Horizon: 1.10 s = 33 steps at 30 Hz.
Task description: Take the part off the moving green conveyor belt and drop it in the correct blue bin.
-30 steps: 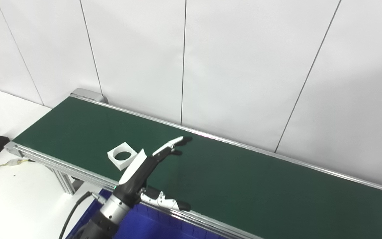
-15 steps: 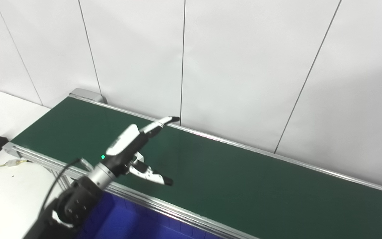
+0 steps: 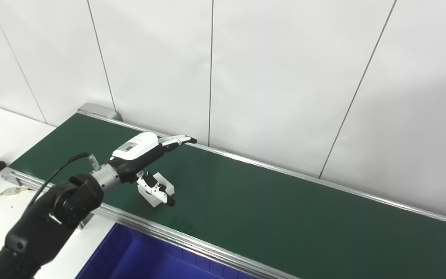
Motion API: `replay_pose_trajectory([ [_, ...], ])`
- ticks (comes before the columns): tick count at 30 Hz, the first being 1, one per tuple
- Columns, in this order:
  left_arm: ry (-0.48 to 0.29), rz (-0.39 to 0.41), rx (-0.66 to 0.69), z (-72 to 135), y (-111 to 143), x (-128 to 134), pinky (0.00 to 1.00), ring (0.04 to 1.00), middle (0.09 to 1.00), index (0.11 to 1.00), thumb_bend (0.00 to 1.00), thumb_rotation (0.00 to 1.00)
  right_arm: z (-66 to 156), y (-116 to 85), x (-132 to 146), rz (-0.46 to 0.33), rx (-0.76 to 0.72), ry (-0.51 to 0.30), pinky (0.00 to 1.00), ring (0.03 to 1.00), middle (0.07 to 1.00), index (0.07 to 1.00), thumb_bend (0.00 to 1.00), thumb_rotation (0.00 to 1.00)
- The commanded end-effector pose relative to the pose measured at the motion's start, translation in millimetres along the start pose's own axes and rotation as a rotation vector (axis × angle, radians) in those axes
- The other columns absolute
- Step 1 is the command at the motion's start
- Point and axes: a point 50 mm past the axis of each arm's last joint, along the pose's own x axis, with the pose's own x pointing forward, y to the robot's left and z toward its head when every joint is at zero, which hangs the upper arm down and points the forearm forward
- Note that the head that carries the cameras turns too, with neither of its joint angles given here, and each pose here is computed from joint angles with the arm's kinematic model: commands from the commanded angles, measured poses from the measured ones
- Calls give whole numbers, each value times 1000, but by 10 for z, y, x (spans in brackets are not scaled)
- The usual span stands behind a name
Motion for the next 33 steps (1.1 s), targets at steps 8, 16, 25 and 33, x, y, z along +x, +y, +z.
replay_pose_trajectory([
  [8, -2, -51, 174, -110, 268, 115, 855, 926, 917, 877, 982, 148, 108, -16, 28, -18, 27, -85, 897, 873, 897, 938, 776, 328],
  [16, 27, -122, 229, -173, 115, 216, 854, 918, 918, 879, 993, 161, 109, -22, 23, -18, 25, -85, 906, 879, 900, 940, 761, 332],
  [25, 26, -172, 261, -118, -138, 367, 860, 920, 924, 883, 948, 119, 116, -25, 8, -20, 29, -86, 911, 877, 900, 941, 763, 354],
  [33, 38, -133, 271, -94, -363, 523, 864, 931, 931, 891, 847, 60, 134, -13, -15, -17, 24, -89, 926, 884, 907, 950, 733, 345],
])
